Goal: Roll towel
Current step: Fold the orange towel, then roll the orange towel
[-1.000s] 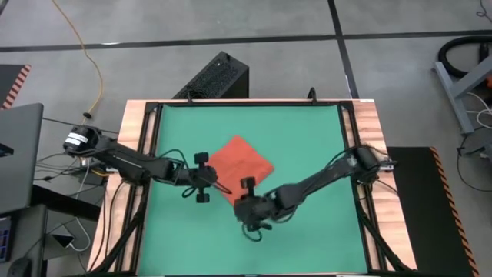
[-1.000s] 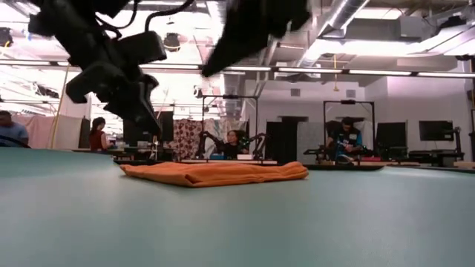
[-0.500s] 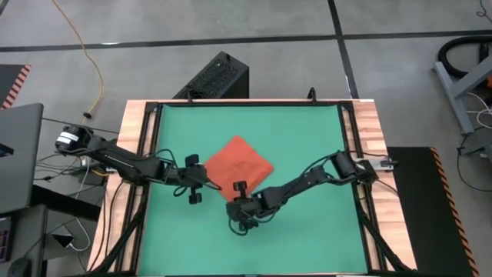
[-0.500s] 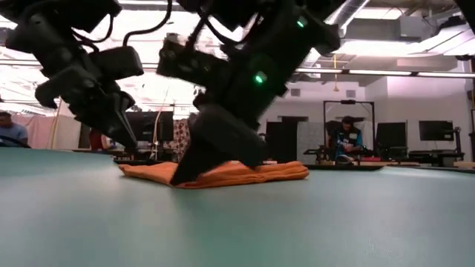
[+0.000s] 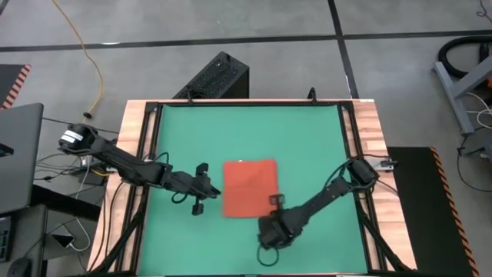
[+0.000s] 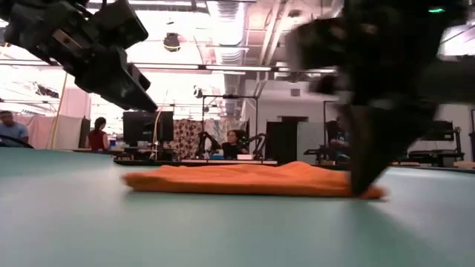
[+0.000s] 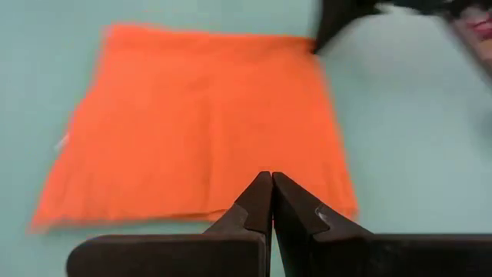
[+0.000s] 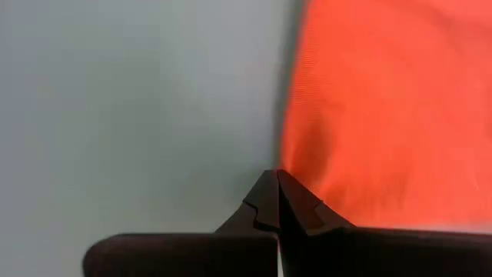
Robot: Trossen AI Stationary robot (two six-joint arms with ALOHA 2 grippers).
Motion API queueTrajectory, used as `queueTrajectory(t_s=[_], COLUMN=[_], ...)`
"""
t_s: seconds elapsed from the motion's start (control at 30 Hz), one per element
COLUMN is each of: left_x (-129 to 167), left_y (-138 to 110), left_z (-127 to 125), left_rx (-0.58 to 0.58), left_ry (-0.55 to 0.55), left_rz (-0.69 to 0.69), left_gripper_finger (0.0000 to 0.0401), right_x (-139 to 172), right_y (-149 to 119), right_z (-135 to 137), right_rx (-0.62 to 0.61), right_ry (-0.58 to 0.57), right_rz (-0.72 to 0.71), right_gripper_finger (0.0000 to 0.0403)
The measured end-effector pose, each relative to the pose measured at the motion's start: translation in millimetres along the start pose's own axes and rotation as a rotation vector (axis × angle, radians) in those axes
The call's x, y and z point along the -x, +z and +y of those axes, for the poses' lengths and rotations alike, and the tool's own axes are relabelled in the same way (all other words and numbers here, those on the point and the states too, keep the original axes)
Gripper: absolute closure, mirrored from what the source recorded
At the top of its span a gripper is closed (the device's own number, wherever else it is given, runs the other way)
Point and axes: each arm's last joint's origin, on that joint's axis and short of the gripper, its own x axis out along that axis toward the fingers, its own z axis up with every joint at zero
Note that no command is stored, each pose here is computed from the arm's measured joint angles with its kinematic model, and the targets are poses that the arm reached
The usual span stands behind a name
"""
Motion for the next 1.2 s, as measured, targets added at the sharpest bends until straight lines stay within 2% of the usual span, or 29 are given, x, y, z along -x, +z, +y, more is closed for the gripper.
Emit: queueTrajectory(t_s=[0.13, 0.23, 0.33, 0.43, 0.53, 0.6, 0.7, 0.77, 0.83, 0.9, 0.97, 1.07, 1.2], left_x=[-5.6, -5.3, -1.9, 6.4, 14.7, 20.0, 31.1, 39.4, 45.2, 43.1, 34.0, 11.6, -17.7], left_y=[0.0, 0.6, 2.6, 11.0, 22.6, 34.2, 59.6, 75.0, 82.6, 80.5, 72.5, 54.5, 24.5], left_z=[-12.3, -20.2, -25.6, -41.2, -60.1, -73.4, -92.2, -101.1, -104.7, -103.2, -97.9, -91.2, -77.5], left_rx=[-0.07, -0.116, -0.107, -0.136, -0.181, -0.237, -0.296, -0.305, -0.327, -0.289, -0.251, -0.206, -0.161], left_ry=[-0.1, -0.144, -0.168, -0.291, -0.319, -0.291, -0.215, -0.134, -0.012, 0.124, 0.198, 0.178, 0.109], left_rz=[-0.043, -0.071, -0.094, -0.117, -0.142, -0.172, -0.232, -0.233, -0.191, -0.155, -0.127, -0.137, -0.196], left_gripper_finger=[0.0401, 0.0401, 0.0401, 0.0395, 0.0377, 0.036, 0.0332, 0.0315, 0.0301, 0.0292, 0.0288, 0.0287, 0.0287], right_x=[40.3, 69.7, 98.4, 119.5, 126.0, 122.3, 109.0, 100.2, 89.9, 76.5, 64.4, 41.6, 8.1], right_y=[-18.0, -28.3, -41.4, -72.4, -114.8, -137.5, -157.6, -163.4, -163.6, -160.2, -155.1, -154.7, -160.5], right_z=[6.3, 12.1, 17.9, 21.0, 11.4, 0.8, -13.5, -20.7, -24.9, -27.8, -29.5, -35.6, -49.6], right_rx=[-0.071, -0.146, -0.194, -0.289, -0.419, -0.506, -0.609, -0.633, -0.6, -0.549, -0.492, -0.422, -0.416], right_ry=[-0.123, -0.225, -0.33, -0.454, -0.456, -0.423, -0.363, -0.321, -0.296, -0.272, -0.263, -0.21, -0.066], right_rz=[-0.071, -0.229, -0.407, -0.585, -0.681, -0.714, -0.761, -0.784, -0.778, -0.768, -0.808, -0.837, -0.931], right_gripper_finger=[0.0393, 0.0392, 0.0377, 0.0348, 0.0316, 0.0293, 0.0258, 0.0235, 0.0214, 0.0202, 0.0201, 0.0211, 0.0228])
